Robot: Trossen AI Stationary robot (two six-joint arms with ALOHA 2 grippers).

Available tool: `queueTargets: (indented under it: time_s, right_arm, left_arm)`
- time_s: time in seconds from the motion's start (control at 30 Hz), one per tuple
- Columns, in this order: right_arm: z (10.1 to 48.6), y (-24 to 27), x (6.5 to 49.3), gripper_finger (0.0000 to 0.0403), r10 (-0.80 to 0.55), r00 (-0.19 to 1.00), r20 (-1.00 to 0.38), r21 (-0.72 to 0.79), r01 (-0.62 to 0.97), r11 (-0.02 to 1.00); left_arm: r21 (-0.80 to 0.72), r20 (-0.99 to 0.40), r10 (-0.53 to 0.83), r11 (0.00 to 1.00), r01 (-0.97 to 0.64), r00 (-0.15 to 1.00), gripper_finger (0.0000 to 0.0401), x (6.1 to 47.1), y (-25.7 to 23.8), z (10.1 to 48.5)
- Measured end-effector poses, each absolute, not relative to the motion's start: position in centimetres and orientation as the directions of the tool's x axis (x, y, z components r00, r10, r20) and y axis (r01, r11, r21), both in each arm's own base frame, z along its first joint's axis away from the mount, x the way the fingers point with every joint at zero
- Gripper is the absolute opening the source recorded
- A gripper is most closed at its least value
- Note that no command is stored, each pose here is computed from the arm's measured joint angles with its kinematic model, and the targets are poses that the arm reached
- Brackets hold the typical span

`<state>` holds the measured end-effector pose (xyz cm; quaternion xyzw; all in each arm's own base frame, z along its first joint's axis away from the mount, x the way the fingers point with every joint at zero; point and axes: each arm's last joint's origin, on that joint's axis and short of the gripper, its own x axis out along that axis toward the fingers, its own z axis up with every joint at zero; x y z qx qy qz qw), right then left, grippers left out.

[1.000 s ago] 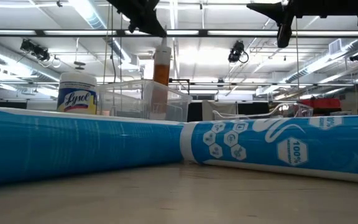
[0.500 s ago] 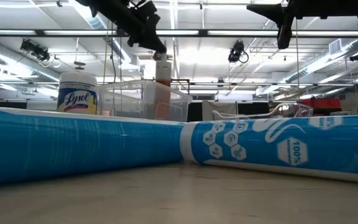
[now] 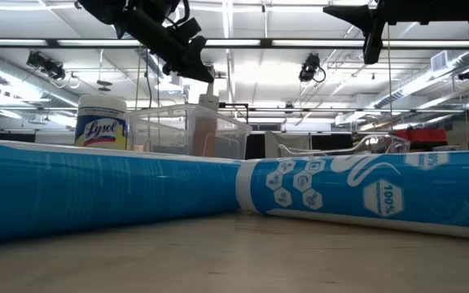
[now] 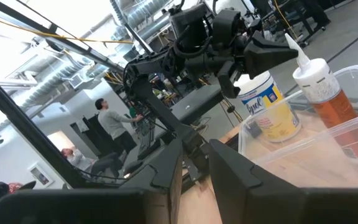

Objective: Pick & place silicon tubes, Sealant and Lysol wipes
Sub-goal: Put the bottom orange sealant into the left transparent bin

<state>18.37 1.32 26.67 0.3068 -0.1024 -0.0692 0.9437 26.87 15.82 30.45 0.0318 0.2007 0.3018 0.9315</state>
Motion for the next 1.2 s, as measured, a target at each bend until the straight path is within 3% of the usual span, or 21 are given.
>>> queueTargets:
  time_s: [0.9,1.2]
  right_arm:
    - [26.67,1.31,18.37,0.0084,-0.194,0.969,0.151,0.593,0.068,0.802]
    - [26.67,1.31,18.37,0.0084,-0.194,0.969,0.151,0.593,0.068,0.803]
  left_arm:
    - [0.226,-0.375,0.616,0.786,-0.576,0.693,0.0022,26.66,15.91,30.23]
    - [0.232,-0.394,0.616,0.784,-0.575,0.682,0.0063,26.57,15.90,30.04]
